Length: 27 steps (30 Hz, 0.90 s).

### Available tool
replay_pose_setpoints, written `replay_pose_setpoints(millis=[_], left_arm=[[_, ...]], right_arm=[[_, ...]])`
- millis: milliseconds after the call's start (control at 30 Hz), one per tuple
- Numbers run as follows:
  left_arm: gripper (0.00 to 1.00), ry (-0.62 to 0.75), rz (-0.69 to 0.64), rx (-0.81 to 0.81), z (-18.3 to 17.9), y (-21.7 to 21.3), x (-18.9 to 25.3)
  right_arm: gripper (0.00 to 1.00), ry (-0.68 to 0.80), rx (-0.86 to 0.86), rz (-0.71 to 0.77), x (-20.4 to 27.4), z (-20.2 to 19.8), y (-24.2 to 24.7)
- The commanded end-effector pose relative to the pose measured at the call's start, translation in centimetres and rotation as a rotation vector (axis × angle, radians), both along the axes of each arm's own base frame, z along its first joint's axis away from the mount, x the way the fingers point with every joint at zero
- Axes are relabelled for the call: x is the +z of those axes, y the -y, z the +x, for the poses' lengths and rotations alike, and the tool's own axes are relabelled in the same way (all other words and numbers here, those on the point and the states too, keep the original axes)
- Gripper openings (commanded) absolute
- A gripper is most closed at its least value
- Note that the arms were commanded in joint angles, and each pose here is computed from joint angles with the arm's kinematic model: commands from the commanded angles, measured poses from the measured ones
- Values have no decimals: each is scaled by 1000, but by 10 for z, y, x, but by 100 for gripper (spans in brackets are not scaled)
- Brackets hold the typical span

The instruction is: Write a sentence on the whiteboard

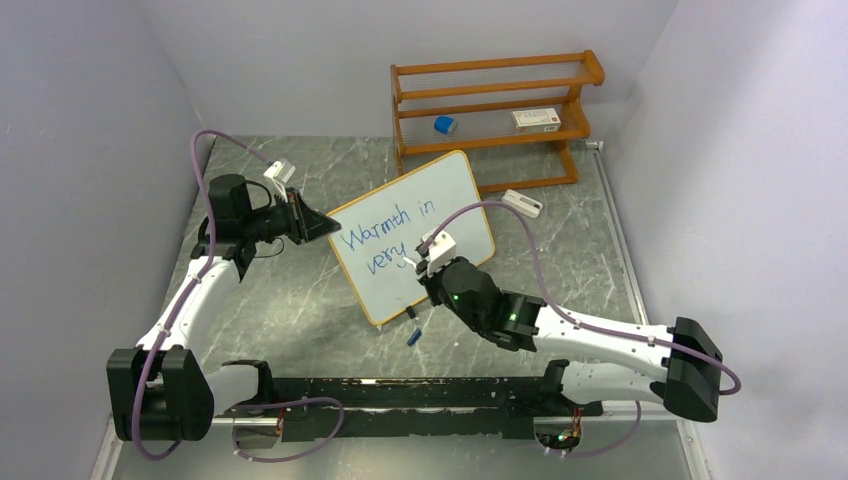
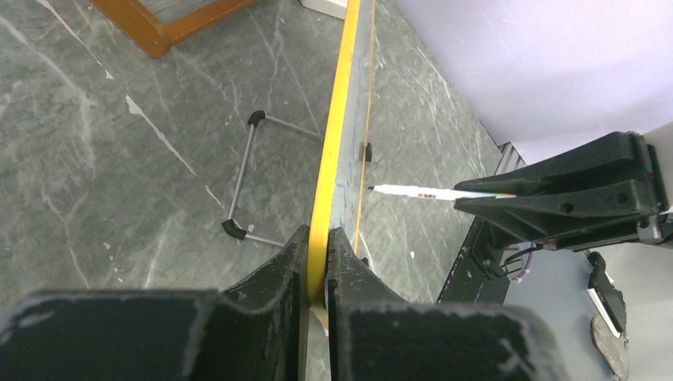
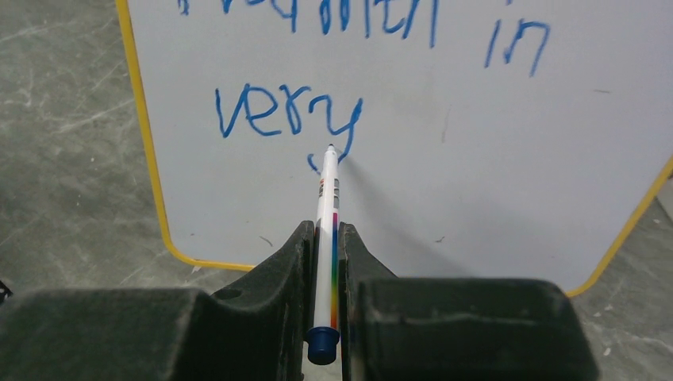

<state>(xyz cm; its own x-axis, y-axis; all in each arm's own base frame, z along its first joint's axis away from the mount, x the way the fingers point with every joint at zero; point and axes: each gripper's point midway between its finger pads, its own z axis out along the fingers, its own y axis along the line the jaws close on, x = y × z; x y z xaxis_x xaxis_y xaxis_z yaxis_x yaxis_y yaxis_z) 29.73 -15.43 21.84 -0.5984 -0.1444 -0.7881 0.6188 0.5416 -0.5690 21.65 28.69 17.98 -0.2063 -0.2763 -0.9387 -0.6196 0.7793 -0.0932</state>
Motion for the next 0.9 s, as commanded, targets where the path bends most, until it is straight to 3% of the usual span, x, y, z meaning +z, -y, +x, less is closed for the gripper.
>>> replay_pose_setpoints(millis=[0,867], left_arm=[[5,-34,63,77,10,-13,-20],[5,-33,63,75,9,-13,-20]], right_arm=[[0,66,-72,23,25,13,16],[0,107,-113,90,37,48,20]])
